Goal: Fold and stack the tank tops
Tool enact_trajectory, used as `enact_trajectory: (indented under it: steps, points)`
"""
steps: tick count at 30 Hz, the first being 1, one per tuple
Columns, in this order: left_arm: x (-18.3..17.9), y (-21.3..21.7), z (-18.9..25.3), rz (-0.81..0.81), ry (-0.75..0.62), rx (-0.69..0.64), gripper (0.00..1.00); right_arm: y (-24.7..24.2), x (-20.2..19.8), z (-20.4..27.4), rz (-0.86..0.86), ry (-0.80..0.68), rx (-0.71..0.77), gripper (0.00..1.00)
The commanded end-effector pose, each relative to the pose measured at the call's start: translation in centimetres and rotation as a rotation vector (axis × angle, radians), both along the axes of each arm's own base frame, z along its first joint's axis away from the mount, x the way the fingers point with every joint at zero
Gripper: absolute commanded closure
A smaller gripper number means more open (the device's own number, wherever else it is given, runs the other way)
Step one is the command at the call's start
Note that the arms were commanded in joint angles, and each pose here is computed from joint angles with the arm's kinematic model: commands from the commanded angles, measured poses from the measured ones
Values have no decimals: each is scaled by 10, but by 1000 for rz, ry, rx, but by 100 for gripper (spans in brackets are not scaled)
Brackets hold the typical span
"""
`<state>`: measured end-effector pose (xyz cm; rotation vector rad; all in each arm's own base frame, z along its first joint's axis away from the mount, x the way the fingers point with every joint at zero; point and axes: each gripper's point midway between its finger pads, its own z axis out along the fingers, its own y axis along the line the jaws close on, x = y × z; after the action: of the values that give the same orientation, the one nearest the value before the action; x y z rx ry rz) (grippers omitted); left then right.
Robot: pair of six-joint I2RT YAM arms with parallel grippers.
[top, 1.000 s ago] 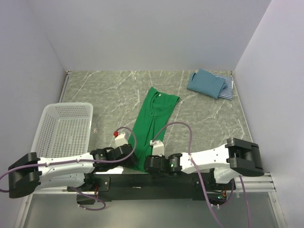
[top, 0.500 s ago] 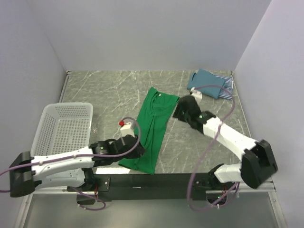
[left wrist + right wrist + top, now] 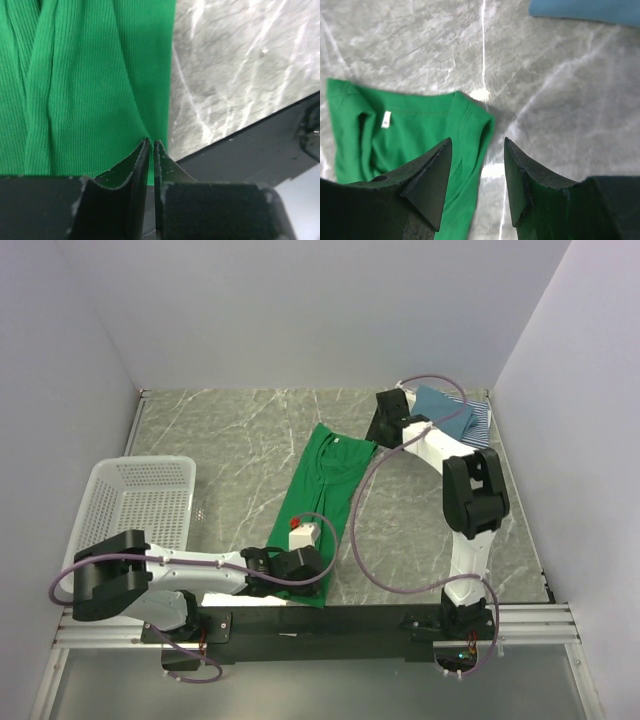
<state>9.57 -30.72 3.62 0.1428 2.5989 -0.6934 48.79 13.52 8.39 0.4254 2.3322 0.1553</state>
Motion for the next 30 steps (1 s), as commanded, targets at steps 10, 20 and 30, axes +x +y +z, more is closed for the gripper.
enact_trajectory:
  steps: [10, 20, 30]
  points:
    - [-11, -10, -15, -44, 26, 0, 87, 1, 10, -26, 5, 72, -18, 53]
    - [-16, -8, -22, -61, 39, 15, 87, 1, 20, -47, -2, 87, -38, 56]
    - [-28, -10, -26, -112, 63, 5, 88, -9, 31, -34, -19, 76, -112, 100]
